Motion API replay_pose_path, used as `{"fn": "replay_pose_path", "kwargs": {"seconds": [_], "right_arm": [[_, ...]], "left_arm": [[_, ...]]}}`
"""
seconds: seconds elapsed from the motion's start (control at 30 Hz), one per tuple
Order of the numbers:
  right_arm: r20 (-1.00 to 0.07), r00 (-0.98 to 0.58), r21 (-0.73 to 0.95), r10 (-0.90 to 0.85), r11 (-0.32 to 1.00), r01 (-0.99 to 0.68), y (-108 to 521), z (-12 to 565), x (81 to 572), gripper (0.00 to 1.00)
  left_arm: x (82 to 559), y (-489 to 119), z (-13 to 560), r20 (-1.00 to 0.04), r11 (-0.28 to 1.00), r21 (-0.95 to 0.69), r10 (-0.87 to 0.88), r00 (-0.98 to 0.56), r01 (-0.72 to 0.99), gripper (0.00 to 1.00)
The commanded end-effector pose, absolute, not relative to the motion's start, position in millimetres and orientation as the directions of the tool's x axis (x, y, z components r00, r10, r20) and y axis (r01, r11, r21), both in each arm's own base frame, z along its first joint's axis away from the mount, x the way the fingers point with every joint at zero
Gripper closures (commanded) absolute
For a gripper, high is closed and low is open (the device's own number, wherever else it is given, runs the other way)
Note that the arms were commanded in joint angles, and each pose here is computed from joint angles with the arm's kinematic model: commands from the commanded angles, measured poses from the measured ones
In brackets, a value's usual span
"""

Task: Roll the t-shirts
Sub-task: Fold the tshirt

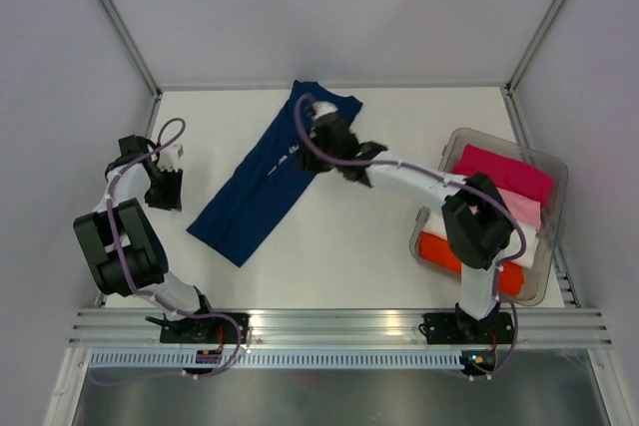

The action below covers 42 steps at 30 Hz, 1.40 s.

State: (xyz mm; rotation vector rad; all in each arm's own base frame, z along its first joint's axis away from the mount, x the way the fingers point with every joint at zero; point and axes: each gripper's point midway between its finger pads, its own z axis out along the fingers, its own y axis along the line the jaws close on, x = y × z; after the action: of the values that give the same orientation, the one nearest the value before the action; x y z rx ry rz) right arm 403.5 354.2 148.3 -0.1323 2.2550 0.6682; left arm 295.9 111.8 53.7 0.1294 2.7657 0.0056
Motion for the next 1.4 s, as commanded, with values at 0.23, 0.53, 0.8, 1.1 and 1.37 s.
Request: {"fn": "replay_pose_path", "kwargs": {"seconds": [0.23, 0.53, 0.8, 1.1, 1.37], "right_arm": [[-0.782, -0.131, -0.072, -0.609, 0.297, -0.952, 531, 92, 211, 0.56], [-0.707, -0.041, -0.176, -0.706, 0.231, -0.957, 563, 52, 199, 0.55], [-0.628, -0.077, -0.142, -0.775, 0.211, -0.967, 546, 19, 178, 0.56], [-0.571, -0.110, -0.106, -0.814, 0.206, -0.973, 522, 2, 165, 0.81], [-0.520, -0.229, -0.032, -0.823, 0.287, -0.957, 450, 2, 159, 0.85]], "left_arm": [[306, 112, 104, -0.480, 1.000, -0.006, 0.007, -0.877, 0.012, 0.62], [300, 113, 102, -0.475, 1.000, -0.007, 0.013, -0.880, 0.018, 0.62], [298, 115, 97, -0.465, 1.000, -0.021, 0.006, -0.885, 0.018, 0.62], [300, 116, 96, -0.462, 1.000, -0.018, 0.012, -0.887, 0.022, 0.62], [301, 101, 103, -0.490, 0.993, -0.077, 0.037, -0.871, 0.085, 0.62]]}}
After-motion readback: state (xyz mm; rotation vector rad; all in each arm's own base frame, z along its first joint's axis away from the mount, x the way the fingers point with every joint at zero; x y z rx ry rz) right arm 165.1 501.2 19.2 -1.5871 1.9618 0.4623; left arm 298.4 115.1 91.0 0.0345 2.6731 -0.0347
